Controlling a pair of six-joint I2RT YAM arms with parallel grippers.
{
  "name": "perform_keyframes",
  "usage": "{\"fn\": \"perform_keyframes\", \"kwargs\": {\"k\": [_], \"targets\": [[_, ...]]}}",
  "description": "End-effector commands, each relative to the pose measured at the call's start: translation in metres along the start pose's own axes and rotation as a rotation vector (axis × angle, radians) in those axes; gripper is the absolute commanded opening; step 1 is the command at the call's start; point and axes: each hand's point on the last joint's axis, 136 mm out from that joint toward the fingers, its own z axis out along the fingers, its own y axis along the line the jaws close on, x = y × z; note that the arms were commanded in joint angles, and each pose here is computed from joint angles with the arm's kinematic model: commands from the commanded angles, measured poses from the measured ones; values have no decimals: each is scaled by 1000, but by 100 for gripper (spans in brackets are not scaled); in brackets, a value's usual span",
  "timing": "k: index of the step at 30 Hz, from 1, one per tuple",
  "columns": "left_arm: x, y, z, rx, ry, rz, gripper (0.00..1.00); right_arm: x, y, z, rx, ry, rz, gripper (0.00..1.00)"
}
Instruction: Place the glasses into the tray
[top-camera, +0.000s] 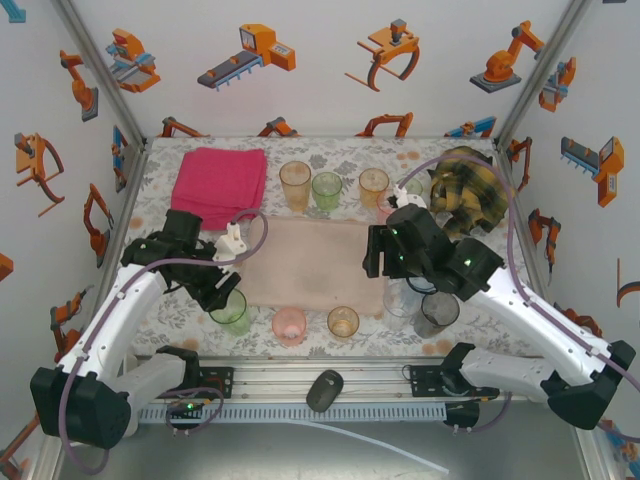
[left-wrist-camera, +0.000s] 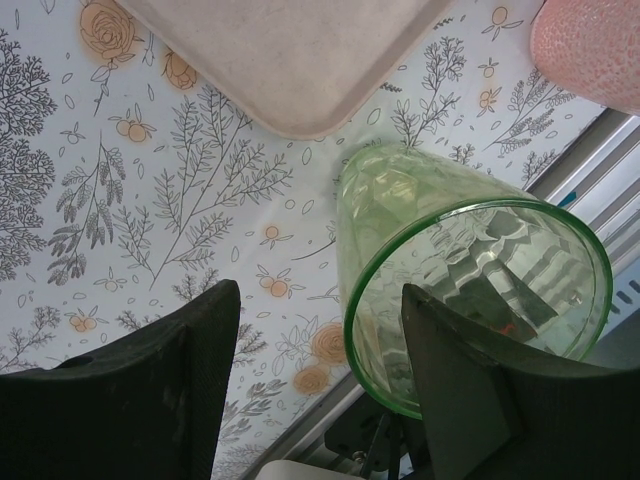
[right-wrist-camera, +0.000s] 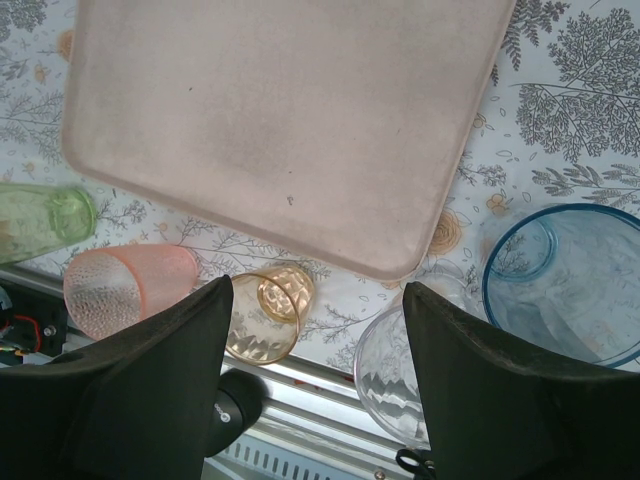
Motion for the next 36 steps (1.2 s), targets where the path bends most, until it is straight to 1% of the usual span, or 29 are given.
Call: {"fn": "perform_keyframes", "kwargs": {"k": [1, 6, 10, 13, 15, 18, 23, 25, 32, 34, 36], "targets": [[-1, -3, 0, 3, -9, -11, 62, -1, -6, -5, 18, -28, 17, 64], [2, -4, 1, -12, -4, 1, 58, 0, -6, -4, 17, -27, 19, 64], [0, -6, -1, -23, -27, 6, 52, -2, -3, -4, 10, -24, 19, 64], [3, -5, 2, -24, -15, 6, 49, 0, -4, -3, 13, -24, 25, 64], [4, -4, 4, -26, -9, 7, 43, 1, -5, -2, 12, -24, 31, 64], [3, -5, 3, -26, -13, 13, 37, 2, -6, -3, 13, -28, 32, 64], [-1, -3, 0, -41, -20, 20, 32, 0, -5, -2, 14, -30, 27, 64], [-2, -2, -2, -47, -17, 21, 26, -2, -5, -2, 14, -35, 27, 64], [-7, 2, -6, -64, -24, 7, 16, -1, -3, -2, 5, -35, 27, 64], [-9, 4, -7, -68, -24, -1, 11, -1, -3, -2, 4, -36, 25, 63], [-10, 4, -7, -70, -24, -5, 9, 0, -3, -2, 6, -30, 20, 63]]}}
